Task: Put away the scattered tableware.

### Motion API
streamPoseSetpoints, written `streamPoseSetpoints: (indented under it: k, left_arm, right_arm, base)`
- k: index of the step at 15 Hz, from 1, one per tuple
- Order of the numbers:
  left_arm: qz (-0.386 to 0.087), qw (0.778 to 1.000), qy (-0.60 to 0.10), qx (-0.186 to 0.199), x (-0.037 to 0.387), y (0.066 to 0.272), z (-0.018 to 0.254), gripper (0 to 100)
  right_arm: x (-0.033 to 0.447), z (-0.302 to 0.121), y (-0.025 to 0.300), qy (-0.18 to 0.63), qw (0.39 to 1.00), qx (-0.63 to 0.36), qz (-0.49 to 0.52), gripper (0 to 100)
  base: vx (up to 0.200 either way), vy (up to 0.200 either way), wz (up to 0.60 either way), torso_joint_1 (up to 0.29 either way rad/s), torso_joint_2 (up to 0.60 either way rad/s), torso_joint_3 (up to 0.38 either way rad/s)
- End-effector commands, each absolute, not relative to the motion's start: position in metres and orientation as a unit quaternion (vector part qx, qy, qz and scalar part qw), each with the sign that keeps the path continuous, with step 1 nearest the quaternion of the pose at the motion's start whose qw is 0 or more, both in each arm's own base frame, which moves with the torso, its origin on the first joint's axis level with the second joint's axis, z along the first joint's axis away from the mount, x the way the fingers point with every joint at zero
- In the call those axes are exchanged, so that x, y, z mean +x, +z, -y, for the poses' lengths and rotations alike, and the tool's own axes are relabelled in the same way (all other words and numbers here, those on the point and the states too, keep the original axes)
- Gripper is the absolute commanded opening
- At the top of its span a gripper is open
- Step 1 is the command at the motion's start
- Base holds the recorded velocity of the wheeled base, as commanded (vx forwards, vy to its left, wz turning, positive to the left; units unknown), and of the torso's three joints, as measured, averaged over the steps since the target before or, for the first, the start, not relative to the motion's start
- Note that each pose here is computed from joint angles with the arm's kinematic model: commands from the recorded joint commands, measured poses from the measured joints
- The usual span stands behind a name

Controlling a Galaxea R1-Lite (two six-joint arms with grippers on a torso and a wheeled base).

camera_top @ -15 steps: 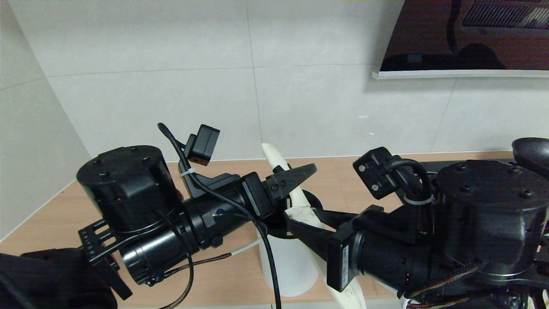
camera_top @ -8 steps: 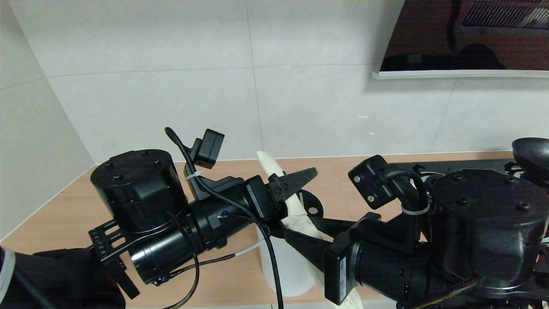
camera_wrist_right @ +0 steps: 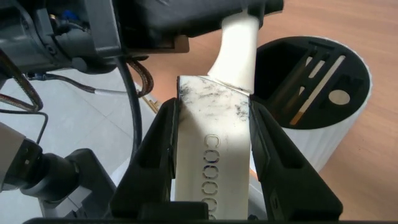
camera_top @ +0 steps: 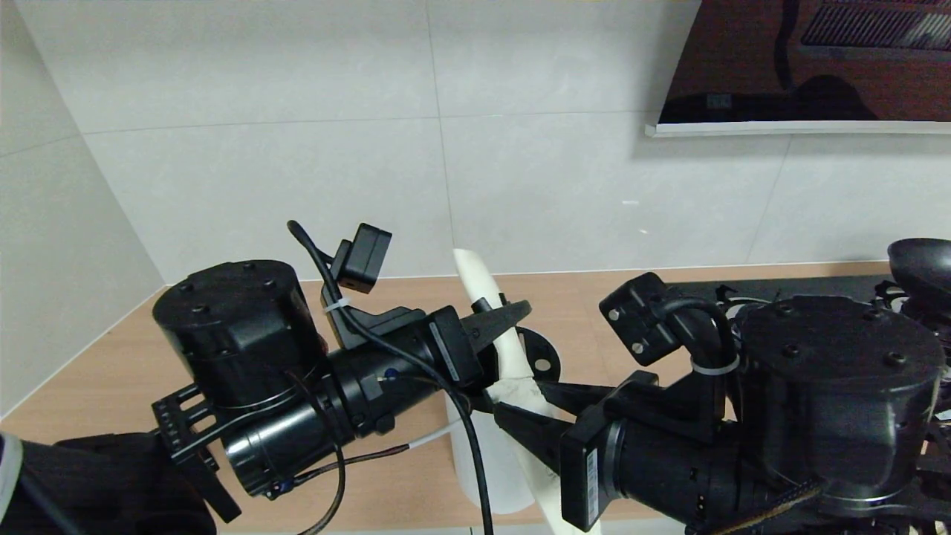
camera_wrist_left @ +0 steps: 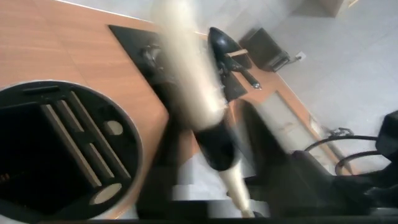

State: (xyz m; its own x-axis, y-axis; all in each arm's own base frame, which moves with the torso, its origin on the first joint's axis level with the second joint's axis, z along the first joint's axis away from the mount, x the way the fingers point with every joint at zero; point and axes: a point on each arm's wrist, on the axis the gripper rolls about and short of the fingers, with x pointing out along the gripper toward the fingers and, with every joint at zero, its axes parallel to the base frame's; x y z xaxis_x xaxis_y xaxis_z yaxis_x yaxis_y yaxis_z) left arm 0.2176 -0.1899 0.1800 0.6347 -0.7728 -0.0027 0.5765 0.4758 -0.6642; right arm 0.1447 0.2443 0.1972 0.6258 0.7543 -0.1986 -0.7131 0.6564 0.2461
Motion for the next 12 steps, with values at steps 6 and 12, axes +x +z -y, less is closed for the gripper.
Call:
streamPoseSetpoints:
  k: [6,12]
  left_arm:
    - [-0.152,0.845,-0.4,-0.321,0.2168,0.1813,0.1894,0]
    - [-0.148,0.84,-0.403,-0.332,0.2152,0.1856,0.1881,0]
  right_arm:
    - [0.1456,-0.2432,0.1989,0.406,0.9,0.075,-0.14,0]
    - [0.1458,-0.2434,0.1984,0.405,0.9,0.074,-0.14,100]
  base:
    - [0.0,0.0,0.0,0.0,0.0,0.0]
    - [0.0,0.0,0.0,0.0,0.0,0.0]
